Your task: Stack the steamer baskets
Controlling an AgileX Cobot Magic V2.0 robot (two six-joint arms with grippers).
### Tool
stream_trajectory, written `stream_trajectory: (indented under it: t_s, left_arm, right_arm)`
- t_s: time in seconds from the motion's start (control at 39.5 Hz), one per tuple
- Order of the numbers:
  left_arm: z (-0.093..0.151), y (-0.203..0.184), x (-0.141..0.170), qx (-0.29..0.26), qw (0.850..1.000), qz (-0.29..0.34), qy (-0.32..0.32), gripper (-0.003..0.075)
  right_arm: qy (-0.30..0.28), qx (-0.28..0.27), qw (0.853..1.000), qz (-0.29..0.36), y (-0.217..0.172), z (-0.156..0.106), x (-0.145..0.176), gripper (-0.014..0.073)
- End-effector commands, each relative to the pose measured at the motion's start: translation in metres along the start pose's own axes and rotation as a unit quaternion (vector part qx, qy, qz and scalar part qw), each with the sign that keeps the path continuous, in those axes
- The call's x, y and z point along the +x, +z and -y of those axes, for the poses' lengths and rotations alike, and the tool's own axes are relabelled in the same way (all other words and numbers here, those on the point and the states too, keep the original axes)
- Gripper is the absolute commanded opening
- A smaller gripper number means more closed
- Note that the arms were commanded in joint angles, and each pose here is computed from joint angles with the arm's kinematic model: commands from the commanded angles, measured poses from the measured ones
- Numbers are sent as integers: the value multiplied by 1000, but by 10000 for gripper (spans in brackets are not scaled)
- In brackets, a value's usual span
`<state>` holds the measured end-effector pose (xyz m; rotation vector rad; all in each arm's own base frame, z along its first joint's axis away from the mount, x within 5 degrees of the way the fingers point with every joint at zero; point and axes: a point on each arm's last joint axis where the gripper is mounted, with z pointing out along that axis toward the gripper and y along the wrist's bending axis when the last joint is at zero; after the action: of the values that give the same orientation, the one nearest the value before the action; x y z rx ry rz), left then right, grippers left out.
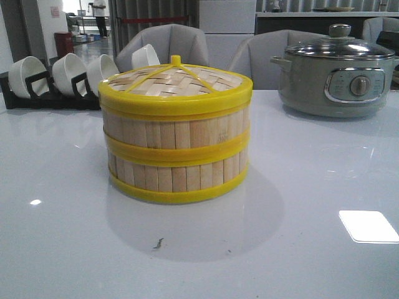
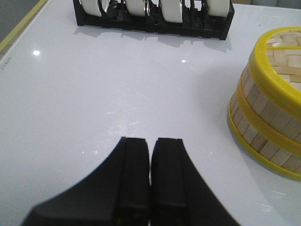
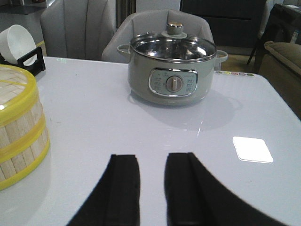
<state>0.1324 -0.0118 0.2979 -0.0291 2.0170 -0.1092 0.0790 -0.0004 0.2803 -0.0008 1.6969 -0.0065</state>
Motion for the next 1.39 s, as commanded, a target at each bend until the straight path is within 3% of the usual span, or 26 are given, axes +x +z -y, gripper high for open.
stream_trajectory:
  t_s: [0.0, 0.08, 1.37]
  left_arm:
    - [3, -5, -16, 14, 998, 54, -4, 83]
    - [3, -5, -16, 14, 998, 54, -4, 83]
    - [3, -5, -16, 14, 998, 54, -4, 83]
  right_arm:
    - [-4, 3, 999, 53, -1, 0, -13, 150]
    - [-4, 3, 999, 51, -1, 0, -12, 37]
    - [-4, 2, 998, 58, -1, 0, -13, 55]
